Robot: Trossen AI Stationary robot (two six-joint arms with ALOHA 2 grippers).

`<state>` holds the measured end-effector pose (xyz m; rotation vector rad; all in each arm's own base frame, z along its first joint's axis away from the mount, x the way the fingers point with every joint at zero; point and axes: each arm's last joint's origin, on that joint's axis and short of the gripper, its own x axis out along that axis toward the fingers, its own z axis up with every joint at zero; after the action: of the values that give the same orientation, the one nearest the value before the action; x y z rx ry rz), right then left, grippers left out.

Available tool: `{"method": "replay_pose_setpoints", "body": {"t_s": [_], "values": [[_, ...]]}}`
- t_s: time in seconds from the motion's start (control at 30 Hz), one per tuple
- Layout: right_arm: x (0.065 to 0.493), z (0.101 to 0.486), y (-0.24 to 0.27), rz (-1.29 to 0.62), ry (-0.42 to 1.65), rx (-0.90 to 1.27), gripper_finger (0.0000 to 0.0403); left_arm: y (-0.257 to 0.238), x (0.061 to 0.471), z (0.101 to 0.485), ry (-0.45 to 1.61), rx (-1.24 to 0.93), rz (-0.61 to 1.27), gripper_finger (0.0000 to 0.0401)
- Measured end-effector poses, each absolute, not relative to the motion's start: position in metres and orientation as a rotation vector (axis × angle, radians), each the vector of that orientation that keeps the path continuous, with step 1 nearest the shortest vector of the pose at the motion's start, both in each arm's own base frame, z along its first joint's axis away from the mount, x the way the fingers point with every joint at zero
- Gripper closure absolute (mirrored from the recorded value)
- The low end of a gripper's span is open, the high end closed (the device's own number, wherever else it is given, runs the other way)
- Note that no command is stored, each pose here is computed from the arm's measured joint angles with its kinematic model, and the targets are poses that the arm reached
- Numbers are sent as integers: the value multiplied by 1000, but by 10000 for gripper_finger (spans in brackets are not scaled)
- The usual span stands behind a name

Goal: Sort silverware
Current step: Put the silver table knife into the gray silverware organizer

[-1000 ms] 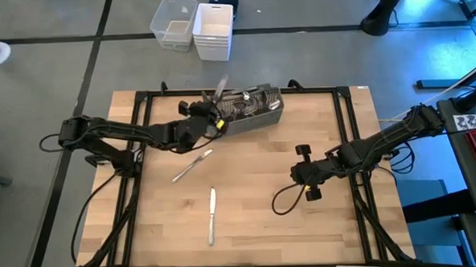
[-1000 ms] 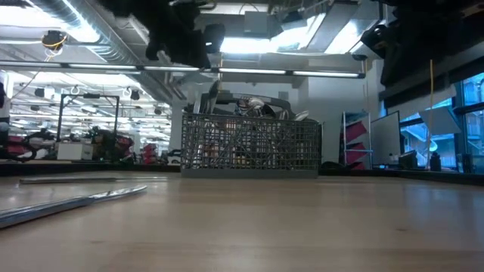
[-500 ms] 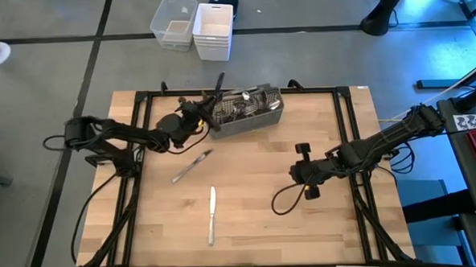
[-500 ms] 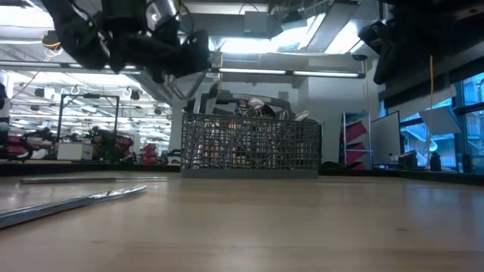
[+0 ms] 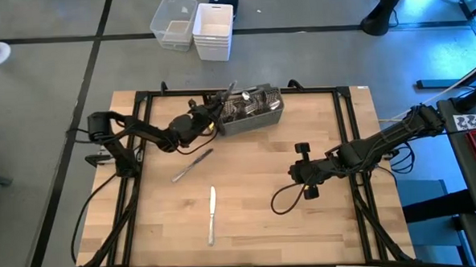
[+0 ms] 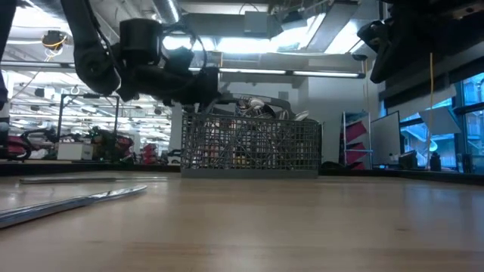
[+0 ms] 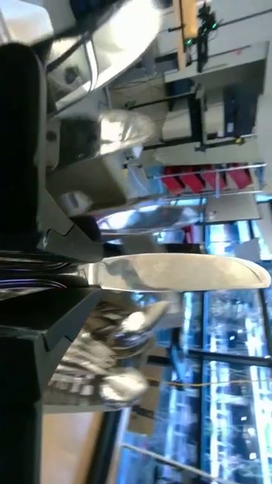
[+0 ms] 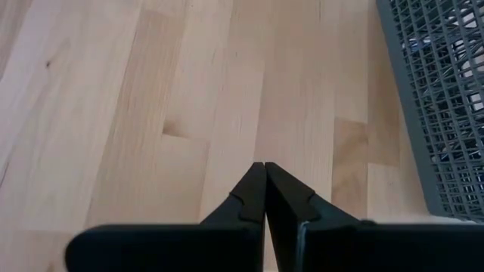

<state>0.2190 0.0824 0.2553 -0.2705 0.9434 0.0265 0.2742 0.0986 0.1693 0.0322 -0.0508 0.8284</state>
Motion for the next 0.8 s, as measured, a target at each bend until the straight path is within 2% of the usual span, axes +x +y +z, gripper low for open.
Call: {"method": "replay_pose_setpoints", "body": {"t_s": [0.5,0.8], "values": [[219,255,82,27,945,-271,393,91,280,156,21,35,799,355],[219,255,82,26,947,-267,393,84,281,155,43,68,797,284]]}}
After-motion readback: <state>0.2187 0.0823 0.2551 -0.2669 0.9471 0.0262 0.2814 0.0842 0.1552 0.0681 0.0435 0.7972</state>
